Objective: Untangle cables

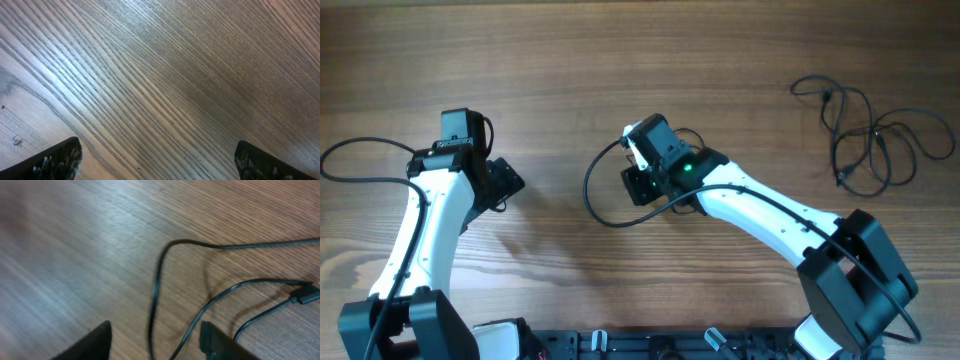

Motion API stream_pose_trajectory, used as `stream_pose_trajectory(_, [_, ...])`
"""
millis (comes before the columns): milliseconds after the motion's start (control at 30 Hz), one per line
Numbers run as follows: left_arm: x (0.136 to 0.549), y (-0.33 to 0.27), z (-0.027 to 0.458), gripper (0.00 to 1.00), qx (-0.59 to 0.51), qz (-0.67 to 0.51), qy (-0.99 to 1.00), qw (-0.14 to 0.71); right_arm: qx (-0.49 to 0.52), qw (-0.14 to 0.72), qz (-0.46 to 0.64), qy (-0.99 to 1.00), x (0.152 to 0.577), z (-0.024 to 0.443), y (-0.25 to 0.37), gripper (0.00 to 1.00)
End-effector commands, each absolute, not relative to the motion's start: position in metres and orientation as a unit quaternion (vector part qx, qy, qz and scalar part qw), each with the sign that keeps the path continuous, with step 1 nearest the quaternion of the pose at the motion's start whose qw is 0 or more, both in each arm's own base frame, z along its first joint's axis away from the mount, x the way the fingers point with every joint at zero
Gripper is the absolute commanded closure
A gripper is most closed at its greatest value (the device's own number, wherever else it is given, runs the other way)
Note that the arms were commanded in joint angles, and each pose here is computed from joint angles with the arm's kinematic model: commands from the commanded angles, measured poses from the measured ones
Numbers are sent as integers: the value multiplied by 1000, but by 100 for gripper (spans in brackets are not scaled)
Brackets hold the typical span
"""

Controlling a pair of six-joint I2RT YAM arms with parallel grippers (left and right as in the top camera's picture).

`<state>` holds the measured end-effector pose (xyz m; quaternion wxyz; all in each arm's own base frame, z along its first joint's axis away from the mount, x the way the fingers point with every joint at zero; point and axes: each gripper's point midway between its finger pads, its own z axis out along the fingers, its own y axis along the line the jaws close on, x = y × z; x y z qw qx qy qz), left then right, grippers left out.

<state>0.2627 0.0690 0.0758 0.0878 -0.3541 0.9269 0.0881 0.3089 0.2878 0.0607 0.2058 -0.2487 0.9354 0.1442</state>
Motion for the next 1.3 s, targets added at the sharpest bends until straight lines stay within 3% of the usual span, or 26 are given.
stream_pose_trajectory(0, [262,71,79,0,-354,97,925,95,-207,205,126,948,309,42,276,48])
stream_pose_trajectory(133, [263,69,78,0,-354,92,926,93,-192,211,133,949,310,39,277,70])
stream_pose_trajectory(333, [263,69,78,0,-354,92,926,93,-188,200,169,947,305,42,289,96])
stream_pose_trajectory(533, [263,69,78,0,-354,92,926,93,-184,207,182,944,313,58,290,96])
stream_pose_trajectory(767, [263,69,78,0,-354,92,926,93,-138,305,207,919,372,180,256,96])
stream_pose_trajectory(1033, [263,69,78,0,-354,92,926,94,-38,497,192,845,419,359,141,96])
stream_pose_trajectory(1133, [263,69,78,0,-354,92,926,93,18,550,155,820,419,397,83,96])
stream_pose_trajectory(1267, [263,69,78,0,-354,92,926,93,77,577,108,806,411,414,25,96])
